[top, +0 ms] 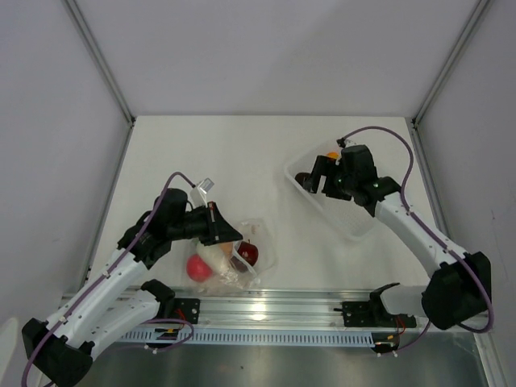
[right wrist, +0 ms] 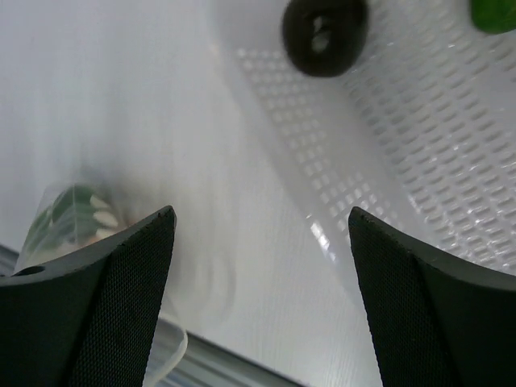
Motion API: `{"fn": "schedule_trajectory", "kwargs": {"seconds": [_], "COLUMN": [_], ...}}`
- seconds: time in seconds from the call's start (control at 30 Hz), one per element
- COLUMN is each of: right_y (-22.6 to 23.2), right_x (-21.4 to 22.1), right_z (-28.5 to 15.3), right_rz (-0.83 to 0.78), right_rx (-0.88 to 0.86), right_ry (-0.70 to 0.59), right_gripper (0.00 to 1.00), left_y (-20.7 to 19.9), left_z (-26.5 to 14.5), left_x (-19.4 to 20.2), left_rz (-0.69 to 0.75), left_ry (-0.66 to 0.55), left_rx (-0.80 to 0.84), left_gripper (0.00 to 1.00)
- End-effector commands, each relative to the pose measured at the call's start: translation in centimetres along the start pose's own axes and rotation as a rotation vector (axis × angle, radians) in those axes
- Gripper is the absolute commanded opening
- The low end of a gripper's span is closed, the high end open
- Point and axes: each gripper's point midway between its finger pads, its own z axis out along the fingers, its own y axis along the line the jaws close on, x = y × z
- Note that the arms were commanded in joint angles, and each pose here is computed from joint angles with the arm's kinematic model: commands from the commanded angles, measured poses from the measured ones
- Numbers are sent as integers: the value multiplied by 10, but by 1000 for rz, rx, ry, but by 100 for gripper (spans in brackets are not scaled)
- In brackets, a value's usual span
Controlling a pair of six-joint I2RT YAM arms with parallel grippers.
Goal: Place the food in the zip-top bag and seal the zipper
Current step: Pick up the fake fruit from the bin.
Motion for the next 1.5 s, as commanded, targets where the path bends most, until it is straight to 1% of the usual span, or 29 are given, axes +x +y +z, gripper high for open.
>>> {"fn": "schedule_trajectory", "kwargs": {"seconds": [0.0, 0.03, 0.07, 0.13, 0.17, 0.23, 0.27, 0.3, 0.37, 0.5, 0.67, 0.8, 0.93, 1.0, 1.03, 1.13, 1.17, 1.3, 1.33, 1.37, 1.4, 1.43, 1.47], "right_y": [-15, -24, -25, -30, -39, -38, -44, -39, -44, -51, -51, -57, -59, -58, -56, -58, -58, -60, -62, -58, -63, -64, -65], "right_x": [-42, -49, -54, -59, -53, -66, -60, -61, -57, -51, -41, -33, -28, -28, -28, -29, -33, -41, -44, -54, -53, -57, -59], "right_z": [25, 30, 45, 59, 75, 87, 102, 107, 125, 146, 161, 171, 178, 179, 179, 177, 174, 158, 154, 143, 138, 132, 125], "right_rz": [88, 105, 112, 118, 122, 123, 137, 144, 169, 207, 220, 226, 229, 227, 221, 216, 206, 178, 172, 157, 145, 138, 131], "right_rx": [27, 39, 31, 35, 43, 13, 13, -27, -46, -54, -92, -87, -92, -103, -108, -104, -94, -47, -32, -29, 7, 23, 33], "right_ry": [-93, -93, -60, -38, 8, 5, 37, 48, 72, 118, 140, 162, 173, 175, 176, 173, 159, 131, 121, 90, 81, 65, 52], "right_gripper": [88, 89, 89, 89, 89, 90, 90, 90, 90, 90, 91, 90, 84, 78, 72, 61, 53, 41, 31, 28, 21, 21, 13], "left_y": [-20, -19, -18, -18, -17, -16, -15, -15, -16, -15, -12, -10, -10, -10, -10, -10, -10, -10, -11, -10, -11, -10, -9], "left_z": [-7, -7, -6, -7, -7, -7, -7, -7, -8, -8, -7, -6, -5, -5, -5, -5, -5, -4, -4, -3, -3, -3, -2], "left_x": [-5, -4, -4, -3, -3, -2, -2, -2, -3, -3, -3, -3, -3, -4, -3, -4, -4, -5, -5, -4, -5, -5, -5], "left_rz": [41, 42, 43, 45, 47, 51, 50, 52, 61, 62, 69, 69, 68, 67, 64, 63, 62, 59, 59, 55, 56, 55, 54], "left_ry": [-18, -16, -15, -16, -14, -17, -16, -18, -22, -18, -19, -17, -16, -16, -15, -16, -17, -17, -18, -15, -16, -15, -14], "left_rx": [62, 62, 61, 62, 60, 58, 55, 52, 52, 48, 35, 28, 29, 27, 26, 25, 26, 26, 29, 26, 27, 26, 24], "left_gripper": [1, 1, 0, 1, 1, 1, 1, 1, 0, 0, 0, 1, 1, 1, 1, 1, 1, 1, 1, 1, 1, 1, 0]}}
